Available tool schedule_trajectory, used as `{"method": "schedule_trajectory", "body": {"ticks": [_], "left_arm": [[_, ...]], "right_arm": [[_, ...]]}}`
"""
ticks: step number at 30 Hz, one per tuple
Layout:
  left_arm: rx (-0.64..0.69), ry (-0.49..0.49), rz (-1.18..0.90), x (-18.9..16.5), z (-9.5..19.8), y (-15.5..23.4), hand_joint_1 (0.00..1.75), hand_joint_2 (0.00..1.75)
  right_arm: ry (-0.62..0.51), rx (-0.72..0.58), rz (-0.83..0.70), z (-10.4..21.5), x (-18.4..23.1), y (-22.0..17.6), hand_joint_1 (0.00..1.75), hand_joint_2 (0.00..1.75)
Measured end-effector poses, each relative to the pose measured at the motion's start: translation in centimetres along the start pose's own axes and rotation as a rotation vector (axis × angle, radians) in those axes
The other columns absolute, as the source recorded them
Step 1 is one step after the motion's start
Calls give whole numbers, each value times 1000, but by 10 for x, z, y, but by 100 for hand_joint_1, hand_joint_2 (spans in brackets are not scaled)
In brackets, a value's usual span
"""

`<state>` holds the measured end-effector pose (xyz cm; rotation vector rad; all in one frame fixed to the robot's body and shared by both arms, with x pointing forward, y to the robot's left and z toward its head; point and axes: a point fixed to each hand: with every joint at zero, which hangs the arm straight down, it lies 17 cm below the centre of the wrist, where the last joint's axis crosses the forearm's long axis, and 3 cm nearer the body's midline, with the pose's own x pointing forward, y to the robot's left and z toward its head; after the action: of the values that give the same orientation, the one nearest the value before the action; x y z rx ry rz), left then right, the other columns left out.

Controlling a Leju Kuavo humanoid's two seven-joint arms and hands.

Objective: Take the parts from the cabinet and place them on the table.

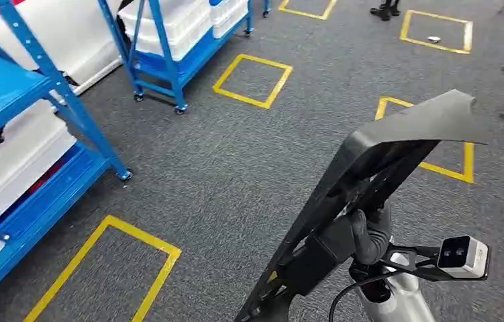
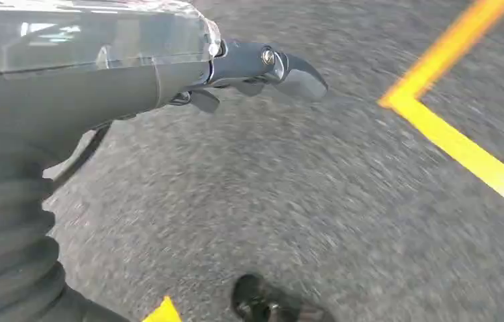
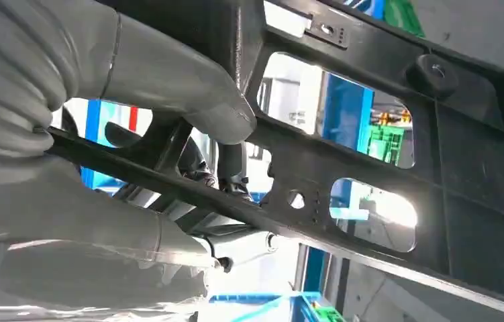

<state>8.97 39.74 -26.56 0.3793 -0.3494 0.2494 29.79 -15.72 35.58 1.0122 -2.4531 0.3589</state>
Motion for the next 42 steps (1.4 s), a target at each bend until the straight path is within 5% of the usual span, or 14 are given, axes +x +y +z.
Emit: {"method": "schedule_trajectory", "body": {"ticks": [23,42], "left_arm": [[-23,-11,-22,8,0,-9,0,175],[20,34,19,-7,3,-6,0,175]], "right_arm": [[-82,100,-22,-22,24,46,175,175],[6,137,-86,5,17,39,175,175]]}}
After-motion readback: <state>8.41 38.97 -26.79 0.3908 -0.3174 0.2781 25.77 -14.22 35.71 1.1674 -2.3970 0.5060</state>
